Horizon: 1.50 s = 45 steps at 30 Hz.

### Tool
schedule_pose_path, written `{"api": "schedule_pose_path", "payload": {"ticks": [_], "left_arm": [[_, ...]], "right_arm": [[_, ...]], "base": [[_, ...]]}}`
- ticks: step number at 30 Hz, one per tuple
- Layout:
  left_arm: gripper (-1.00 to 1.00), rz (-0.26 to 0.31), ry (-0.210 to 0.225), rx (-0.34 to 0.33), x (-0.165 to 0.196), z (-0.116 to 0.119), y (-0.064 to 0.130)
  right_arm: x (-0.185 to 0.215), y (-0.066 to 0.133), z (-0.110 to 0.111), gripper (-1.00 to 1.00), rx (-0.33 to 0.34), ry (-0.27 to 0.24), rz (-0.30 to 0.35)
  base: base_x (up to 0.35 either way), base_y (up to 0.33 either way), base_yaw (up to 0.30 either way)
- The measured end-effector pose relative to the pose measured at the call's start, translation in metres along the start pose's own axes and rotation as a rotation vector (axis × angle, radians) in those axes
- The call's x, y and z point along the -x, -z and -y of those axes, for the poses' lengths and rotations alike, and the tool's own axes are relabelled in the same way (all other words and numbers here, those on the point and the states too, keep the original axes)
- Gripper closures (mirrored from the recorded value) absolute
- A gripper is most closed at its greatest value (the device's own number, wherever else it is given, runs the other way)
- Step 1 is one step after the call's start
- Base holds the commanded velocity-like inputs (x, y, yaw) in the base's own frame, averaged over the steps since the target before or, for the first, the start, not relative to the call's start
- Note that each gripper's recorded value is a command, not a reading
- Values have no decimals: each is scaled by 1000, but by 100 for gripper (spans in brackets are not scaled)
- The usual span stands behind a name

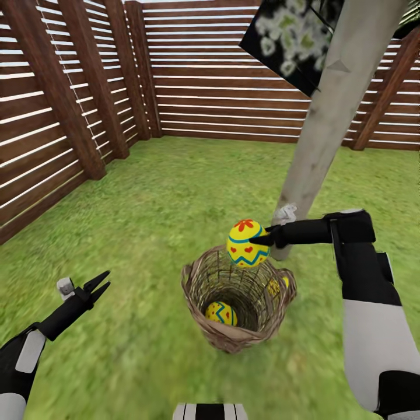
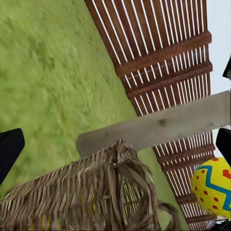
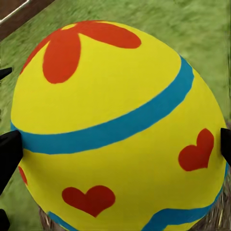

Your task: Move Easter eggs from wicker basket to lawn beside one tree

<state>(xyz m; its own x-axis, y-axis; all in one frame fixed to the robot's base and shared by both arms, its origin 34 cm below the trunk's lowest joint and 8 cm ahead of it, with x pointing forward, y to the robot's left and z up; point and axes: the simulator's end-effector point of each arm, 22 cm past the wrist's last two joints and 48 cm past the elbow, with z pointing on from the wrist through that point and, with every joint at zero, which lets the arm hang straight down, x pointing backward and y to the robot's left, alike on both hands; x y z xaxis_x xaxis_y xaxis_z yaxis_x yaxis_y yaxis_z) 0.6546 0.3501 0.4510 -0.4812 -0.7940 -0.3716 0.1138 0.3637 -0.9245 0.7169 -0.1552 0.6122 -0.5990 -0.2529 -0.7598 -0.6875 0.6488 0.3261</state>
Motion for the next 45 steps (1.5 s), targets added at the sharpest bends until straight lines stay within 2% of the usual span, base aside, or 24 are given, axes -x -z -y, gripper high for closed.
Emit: {"api": "schedule_pose_path", "payload": {"ticks": [6, 9, 11, 14, 16, 18, 20, 25, 29, 30, 31, 32, 33, 37, 41, 43, 44, 45], "left_arm": [[-100, -1, 2, 1, -1, 0, 0], [-100, -1, 2, 1, -1, 0, -1], [-100, -1, 2, 1, -1, 0, -1], [-100, -1, 1, 3, -1, -1, 0], [-100, -2, 0, 3, -1, -1, 0], [-100, -1, -1, 3, -1, -1, 0], [-100, 0, -2, 3, -1, -1, 0], [-100, 1, -2, 3, 0, -1, 0], [-100, 2, -2, 3, -1, -1, 0], [-100, 2, -1, 3, -1, -1, 0], [-100, 2, -1, 3, -1, -1, 0], [-100, 2, -1, 3, -1, -1, 0], [-100, 2, -1, 3, -1, -1, 0], [-100, 1, 2, 4, -2, -2, 0], [-100, -1, 14, 10, -4, -5, 0], [-100, -1, 14, 10, -5, -5, 1], [-100, -1, 14, 11, -5, -6, 0], [-100, -1, 14, 11, -5, -6, 1]], "right_arm": [[2, 7, 6, 100, -8, -20, 24], [3, 11, 1, 100, 27, -31, 36], [4, 14, 5, 100, 20, -40, 46], [9, 45, 35, 100, -32, -124, 146], [8, 79, 64, 100, -89, -200, 234], [10, 103, 78, 100, -100, -247, 320], [20, 124, 78, 100, -71, -246, 392], [22, 136, 81, 100, -65, -252, 429], [19, 133, 82, 100, -72, -241, 416], [9, 134, 88, 100, -92, -254, 408], [-11, 139, 110, 100, -180, -284, 398], [-32, 147, 145, 100, -352, -305, 368], [-46, 159, 168, 100, -466, -312, 358], [-62, 196, 190, 100, -564, -328, 374], [-78, 196, 195, 100, -587, -339, 342], [-117, 192, 219, 100, -703, -303, 227], [-141, 190, 239, 100, -789, -262, 158], [-163, 182, 256, 100, -843, -242, 109]], "base": [[-340, 0, 0], [-341, 0, 0], [-334, -74, 0], [-239, -226, 0], [-51, -315, 0], [-10, -330, 0], [59, -258, 0], [61, -114, 0], [3, -6, 0], [0, 0, 0], [0, 0, 0], [0, 0, 0], [0, 0, 0], [0, 0, 0], [0, 0, 0], [0, 0, 0], [0, 0, 0], [0, 0, 0]]}}
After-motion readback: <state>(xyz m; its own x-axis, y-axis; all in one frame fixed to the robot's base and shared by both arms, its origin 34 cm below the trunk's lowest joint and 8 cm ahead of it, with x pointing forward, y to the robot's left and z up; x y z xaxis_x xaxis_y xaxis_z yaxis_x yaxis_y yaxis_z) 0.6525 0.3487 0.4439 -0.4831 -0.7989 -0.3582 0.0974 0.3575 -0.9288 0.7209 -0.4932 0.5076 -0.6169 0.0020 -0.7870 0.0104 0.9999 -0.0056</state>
